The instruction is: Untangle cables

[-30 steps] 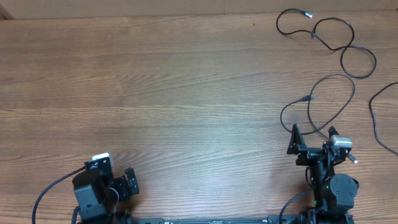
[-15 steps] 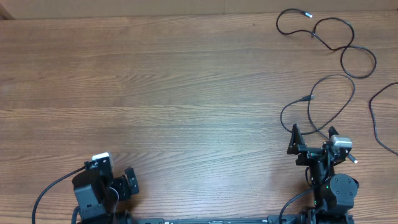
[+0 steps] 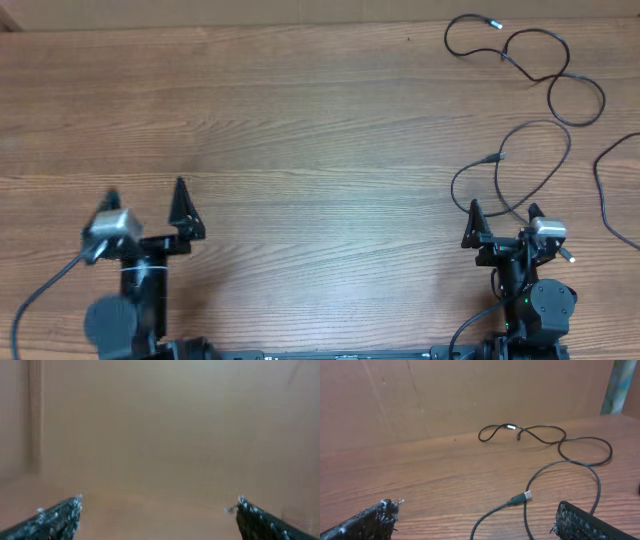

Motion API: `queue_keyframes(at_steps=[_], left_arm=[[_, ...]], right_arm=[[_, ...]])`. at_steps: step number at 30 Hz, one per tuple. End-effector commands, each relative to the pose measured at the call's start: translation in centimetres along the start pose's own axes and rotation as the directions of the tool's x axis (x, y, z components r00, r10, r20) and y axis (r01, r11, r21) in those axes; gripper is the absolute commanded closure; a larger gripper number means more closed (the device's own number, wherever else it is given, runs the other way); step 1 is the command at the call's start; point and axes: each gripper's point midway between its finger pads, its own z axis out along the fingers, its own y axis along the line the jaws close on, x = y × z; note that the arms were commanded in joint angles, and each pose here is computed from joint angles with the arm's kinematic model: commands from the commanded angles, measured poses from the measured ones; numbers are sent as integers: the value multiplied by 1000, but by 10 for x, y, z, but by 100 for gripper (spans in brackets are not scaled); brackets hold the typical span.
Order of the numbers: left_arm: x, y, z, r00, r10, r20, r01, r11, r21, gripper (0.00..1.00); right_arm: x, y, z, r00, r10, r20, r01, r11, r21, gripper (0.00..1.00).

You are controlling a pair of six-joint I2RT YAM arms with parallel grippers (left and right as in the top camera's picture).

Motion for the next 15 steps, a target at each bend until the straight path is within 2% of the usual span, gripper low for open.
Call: queue_keyframes(at_steps=[1,3,6,15], left_arm=[[-29,-2,-3,988,-41,152,42,999,0,0],[-51,-8,-10,964,-38,262,33,999,24,0],[-61,-15,-18,944,-46,326,29,998,58,0],[-19,-11,-34,957,-39,289,30,999,38,0]], right_arm=[[-6,-2,-1,1000,3,20,-3,1000,10,0],[-6,-2,-1,1000,3,20,-3,1000,10,0],[-6,-2,-1,1000,3,20,-3,1000,10,0],[-6,-2,-1,1000,3,20,-3,1000,10,0]])
